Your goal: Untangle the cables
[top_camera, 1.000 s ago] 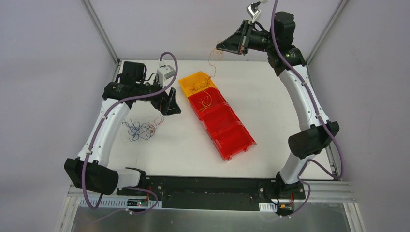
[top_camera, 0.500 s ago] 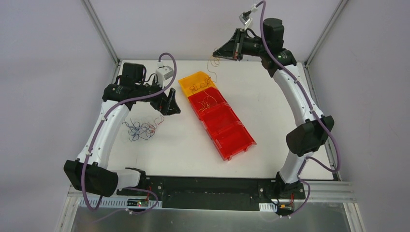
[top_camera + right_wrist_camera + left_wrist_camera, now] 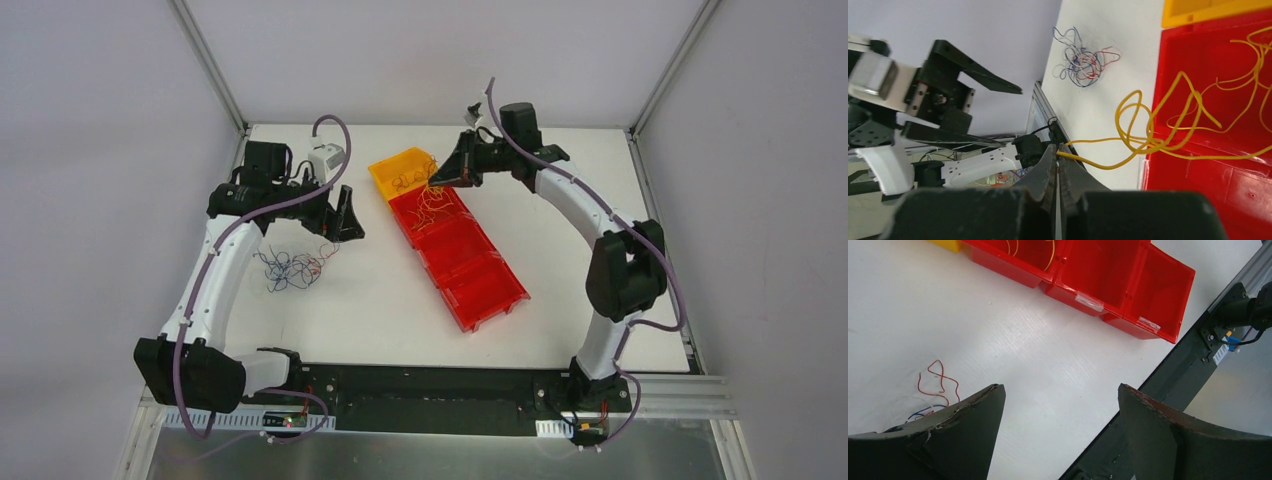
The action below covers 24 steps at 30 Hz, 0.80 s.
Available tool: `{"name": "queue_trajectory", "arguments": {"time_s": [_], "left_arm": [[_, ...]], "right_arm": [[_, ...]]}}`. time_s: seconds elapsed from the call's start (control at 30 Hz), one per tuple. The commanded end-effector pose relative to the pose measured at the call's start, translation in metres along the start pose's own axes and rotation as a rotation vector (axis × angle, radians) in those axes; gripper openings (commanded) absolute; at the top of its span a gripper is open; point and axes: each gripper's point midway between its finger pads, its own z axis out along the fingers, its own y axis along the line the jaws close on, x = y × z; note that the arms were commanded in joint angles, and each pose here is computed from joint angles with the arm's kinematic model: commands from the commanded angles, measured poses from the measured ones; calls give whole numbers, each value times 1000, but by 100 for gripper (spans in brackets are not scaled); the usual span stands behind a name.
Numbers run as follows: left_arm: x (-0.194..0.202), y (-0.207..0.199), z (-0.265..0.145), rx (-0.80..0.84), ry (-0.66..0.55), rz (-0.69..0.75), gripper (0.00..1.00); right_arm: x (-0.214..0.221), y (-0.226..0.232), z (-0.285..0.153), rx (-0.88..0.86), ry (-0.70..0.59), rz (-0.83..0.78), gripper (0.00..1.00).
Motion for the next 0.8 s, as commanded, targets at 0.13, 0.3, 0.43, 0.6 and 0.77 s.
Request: {"name": "queue_trajectory", "arguments": {"time_s": [0.13, 0.3, 0.43, 0.6, 0.77], "left_arm": [[14, 9, 2, -13, -2, -123, 85], [20, 19, 1, -39, -2, -161, 85], [26, 30, 0, -64, 3, -195, 85], [31, 44, -9, -130, 16, -209, 91], [63, 72, -23, -248, 117, -181, 99]], "right_arm": [[17, -67, 42, 145, 75, -29, 0], [17, -97, 59, 232, 90, -60, 0], [22, -119, 68, 299, 107, -63, 0], [26, -107, 59, 309, 128, -63, 24], [29, -77, 38, 296, 116, -91, 49]]}}
